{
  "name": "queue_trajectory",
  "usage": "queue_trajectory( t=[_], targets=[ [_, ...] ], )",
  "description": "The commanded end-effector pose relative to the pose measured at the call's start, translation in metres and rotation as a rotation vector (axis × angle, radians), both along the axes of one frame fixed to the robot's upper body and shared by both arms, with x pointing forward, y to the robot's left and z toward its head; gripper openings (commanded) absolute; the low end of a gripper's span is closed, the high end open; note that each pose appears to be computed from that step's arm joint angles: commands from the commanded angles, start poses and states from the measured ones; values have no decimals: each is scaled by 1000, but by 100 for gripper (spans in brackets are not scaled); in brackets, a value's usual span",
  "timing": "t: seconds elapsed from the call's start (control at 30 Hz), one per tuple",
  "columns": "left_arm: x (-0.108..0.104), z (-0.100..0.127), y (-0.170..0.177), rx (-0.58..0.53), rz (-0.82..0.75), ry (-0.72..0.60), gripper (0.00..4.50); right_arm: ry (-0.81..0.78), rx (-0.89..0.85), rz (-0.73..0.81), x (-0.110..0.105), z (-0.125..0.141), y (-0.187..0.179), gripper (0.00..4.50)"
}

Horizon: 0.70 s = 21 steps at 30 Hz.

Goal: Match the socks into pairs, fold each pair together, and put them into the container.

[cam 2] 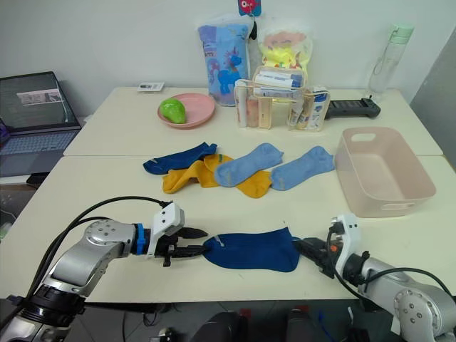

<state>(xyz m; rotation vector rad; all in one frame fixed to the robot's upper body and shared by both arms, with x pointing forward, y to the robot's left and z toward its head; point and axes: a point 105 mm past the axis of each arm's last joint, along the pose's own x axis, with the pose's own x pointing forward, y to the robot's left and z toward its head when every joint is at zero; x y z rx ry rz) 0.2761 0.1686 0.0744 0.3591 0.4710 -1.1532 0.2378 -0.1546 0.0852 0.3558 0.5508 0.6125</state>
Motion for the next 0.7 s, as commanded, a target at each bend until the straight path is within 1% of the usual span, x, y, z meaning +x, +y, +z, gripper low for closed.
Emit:
queue_trajectory(
  t=[0.03,0.07,0.13,0.17,0.23,0.27,0.3,0.33,0.4,0.43,0.5,0.6,0.63,0.67,0.7],
  targets=[
    [9,16,22,36,67,-99,342,-120,-24,-38,12,20,-15,361],
    [10,25,18,17,39,-153,371,-177,-4,-15,16,32,-12,394],
    [8,40,9,-28,-9,-219,371,-245,6,52,18,47,-2,394],
    [5,49,1,-58,-58,-241,371,-295,-35,130,17,52,7,394],
    [2,61,-15,-107,-123,-272,371,-378,-143,276,16,53,23,394],
    [0,66,-23,-127,-154,-285,353,-421,-201,341,17,52,29,351],
    [-3,67,-30,-139,-184,-292,333,-458,-254,402,17,49,34,330],
    [-6,68,-38,-151,-219,-295,312,-502,-310,456,19,46,39,296],
    [-12,64,-51,-167,-265,-287,247,-564,-381,511,24,40,44,224],
    [-15,58,-59,-158,-294,-291,215,-589,-380,536,27,39,49,185],
    [-21,38,-73,-117,-364,-290,152,-626,-391,601,30,30,61,113],
    [-21,15,-85,-87,-390,-292,51,-620,-452,688,28,6,66,3],
    [-20,9,-85,-68,-390,-295,17,-612,-468,703,26,-1,65,0],
    [-18,2,-84,-42,-386,-297,3,-607,-477,708,26,-6,63,0],
    [-15,-5,-82,-13,-380,-300,3,-599,-478,710,24,-10,61,0]
  ],
)
